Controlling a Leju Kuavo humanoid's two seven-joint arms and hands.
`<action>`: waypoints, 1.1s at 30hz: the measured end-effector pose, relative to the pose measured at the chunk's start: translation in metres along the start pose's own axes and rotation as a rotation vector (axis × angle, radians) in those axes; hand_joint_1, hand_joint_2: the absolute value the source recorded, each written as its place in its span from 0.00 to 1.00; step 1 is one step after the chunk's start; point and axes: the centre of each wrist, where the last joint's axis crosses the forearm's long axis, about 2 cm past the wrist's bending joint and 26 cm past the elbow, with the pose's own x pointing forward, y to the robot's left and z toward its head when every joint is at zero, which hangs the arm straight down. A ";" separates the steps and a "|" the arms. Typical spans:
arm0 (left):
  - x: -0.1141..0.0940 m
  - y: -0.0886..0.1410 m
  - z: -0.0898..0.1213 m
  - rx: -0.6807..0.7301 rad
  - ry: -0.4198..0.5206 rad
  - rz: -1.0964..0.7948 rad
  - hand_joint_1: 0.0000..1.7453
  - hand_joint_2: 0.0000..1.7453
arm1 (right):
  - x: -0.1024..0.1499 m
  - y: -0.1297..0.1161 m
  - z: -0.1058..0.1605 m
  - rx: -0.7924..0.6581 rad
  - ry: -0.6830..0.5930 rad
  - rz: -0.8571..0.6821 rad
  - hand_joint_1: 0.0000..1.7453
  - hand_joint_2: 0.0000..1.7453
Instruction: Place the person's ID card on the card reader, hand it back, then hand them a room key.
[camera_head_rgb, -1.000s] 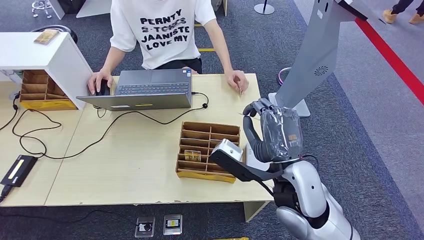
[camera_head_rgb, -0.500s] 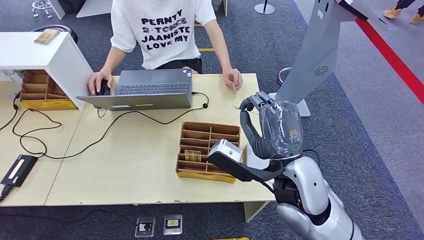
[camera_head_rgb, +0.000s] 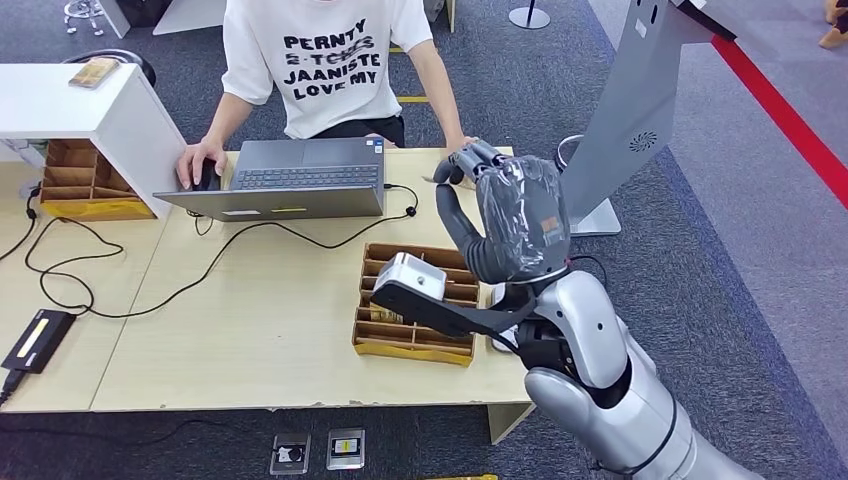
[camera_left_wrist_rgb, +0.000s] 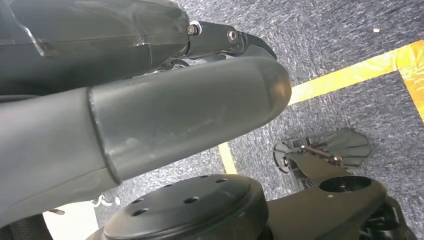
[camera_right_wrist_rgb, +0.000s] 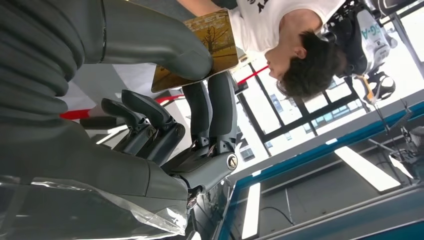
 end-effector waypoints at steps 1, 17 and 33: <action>0.001 0.000 0.000 -0.001 0.000 -0.001 0.00 0.00 | 0.001 0.001 -0.002 0.001 -0.003 -0.002 1.00 1.00; 0.017 0.003 0.001 -0.011 -0.014 -0.038 0.00 0.00 | 0.004 0.021 -0.043 0.043 -0.027 0.008 1.00 1.00; 0.021 0.004 0.002 -0.011 -0.020 -0.040 0.00 0.00 | -0.002 0.054 -0.087 0.104 -0.029 0.009 1.00 1.00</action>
